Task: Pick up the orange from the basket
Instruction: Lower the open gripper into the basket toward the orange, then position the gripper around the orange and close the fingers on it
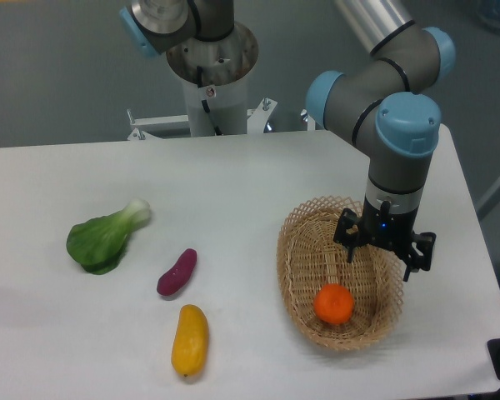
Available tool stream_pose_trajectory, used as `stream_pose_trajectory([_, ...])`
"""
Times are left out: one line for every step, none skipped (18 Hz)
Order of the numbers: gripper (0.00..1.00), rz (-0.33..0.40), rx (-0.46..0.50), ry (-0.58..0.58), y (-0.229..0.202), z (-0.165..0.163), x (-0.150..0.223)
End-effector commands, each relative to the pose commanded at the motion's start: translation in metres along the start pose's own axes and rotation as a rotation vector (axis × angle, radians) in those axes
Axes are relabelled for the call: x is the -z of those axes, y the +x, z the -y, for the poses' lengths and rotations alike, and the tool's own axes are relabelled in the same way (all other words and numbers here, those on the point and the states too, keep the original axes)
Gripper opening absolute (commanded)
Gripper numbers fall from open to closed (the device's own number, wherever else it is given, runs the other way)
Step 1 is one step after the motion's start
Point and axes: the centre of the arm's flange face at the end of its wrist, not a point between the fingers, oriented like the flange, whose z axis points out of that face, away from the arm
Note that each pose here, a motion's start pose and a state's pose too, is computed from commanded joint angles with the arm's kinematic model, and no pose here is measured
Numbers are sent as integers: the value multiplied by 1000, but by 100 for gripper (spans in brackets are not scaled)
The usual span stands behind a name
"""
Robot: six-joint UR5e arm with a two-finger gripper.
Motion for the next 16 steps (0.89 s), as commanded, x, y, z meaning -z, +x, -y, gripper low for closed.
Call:
stream_pose_trajectory([100,-2,3,-1,0,1,-3])
stream_pose_trajectory([100,1,5,1,0,1,-4])
stream_pose_trajectory([100,1,8,1,0,1,-8])
stream_pose_trajectory([100,3,30,3,0,1,-11])
stream_pose_trajectory([100,3,64,5,0,2,-20])
stream_pose_trajectory([100,5,114,8,0,3,-31])
stream_pose_trajectory([100,-3,134,5,0,3,-37])
stream_pose_trajectory([100,-10,138,1,2,4,-42])
stream_pose_trajectory([100,-17,139,-3,3,4,-48])
stream_pose_trajectory([100,-19,136,-3,4,4,-52])
stream_pose_trajectory([100,-21,140,-3,4,3,-58])
stream_pose_trajectory([100,-24,147,2,4,4,-58])
stream_pose_trajectory([100,-35,165,6,6,4,-62])
stream_pose_trajectory([100,-47,174,9,14,10,-67])
stream_pose_trajectory([100,-64,183,-1,24,16,-77])
stream_pose_trajectory([100,-72,188,-8,33,18,-84])
